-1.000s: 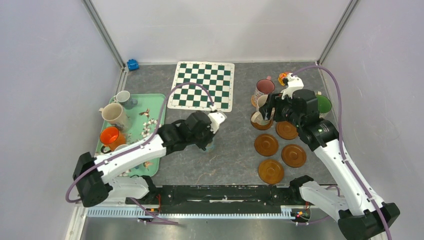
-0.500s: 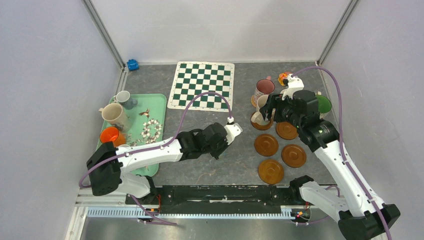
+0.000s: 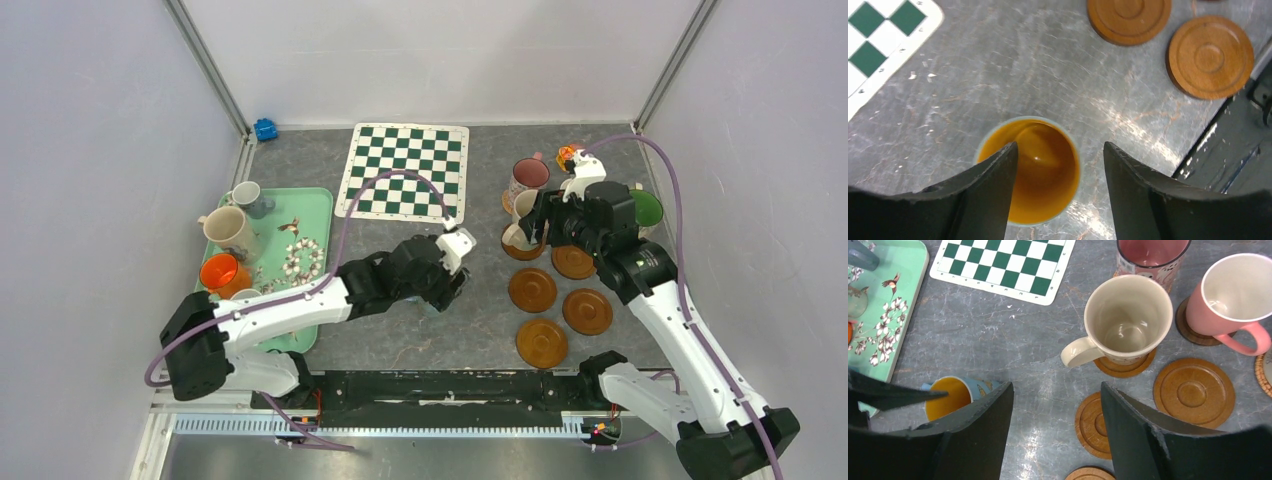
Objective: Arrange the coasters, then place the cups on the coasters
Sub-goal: Place the cup at the center of the board, then pick up the cup at the center of the board, then place the cup on the coaster.
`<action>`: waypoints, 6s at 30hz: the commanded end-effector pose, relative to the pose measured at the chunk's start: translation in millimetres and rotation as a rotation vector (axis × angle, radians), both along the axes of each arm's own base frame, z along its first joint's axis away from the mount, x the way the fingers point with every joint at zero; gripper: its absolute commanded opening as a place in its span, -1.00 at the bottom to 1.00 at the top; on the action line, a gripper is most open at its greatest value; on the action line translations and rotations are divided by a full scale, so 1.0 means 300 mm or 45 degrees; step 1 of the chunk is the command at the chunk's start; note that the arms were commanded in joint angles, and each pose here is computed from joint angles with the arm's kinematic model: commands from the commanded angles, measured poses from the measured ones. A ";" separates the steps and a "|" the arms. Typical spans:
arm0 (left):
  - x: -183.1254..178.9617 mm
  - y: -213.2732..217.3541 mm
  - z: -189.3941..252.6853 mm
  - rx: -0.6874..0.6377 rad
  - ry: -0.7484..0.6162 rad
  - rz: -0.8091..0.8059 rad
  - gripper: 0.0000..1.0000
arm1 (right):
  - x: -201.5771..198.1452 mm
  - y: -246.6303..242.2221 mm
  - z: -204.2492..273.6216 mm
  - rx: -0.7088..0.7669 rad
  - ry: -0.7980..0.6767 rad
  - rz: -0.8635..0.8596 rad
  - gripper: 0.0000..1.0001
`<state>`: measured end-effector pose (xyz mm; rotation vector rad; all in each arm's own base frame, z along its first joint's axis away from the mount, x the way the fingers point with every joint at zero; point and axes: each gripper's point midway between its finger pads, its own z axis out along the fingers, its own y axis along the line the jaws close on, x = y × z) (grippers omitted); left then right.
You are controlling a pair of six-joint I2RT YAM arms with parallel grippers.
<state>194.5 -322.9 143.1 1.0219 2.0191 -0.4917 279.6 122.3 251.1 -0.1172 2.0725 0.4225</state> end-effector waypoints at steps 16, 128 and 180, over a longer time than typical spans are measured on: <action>0.274 0.497 0.384 -0.487 0.074 0.491 0.99 | -0.087 0.265 -0.115 0.032 0.154 0.275 0.14; 0.174 0.788 0.180 -0.251 -0.028 0.950 0.99 | 0.126 -0.566 -0.233 -0.145 0.267 -0.623 -1.00; 0.193 0.834 0.172 -0.198 -0.029 1.067 0.99 | 0.214 -0.533 -0.222 -0.183 0.330 -0.536 -0.06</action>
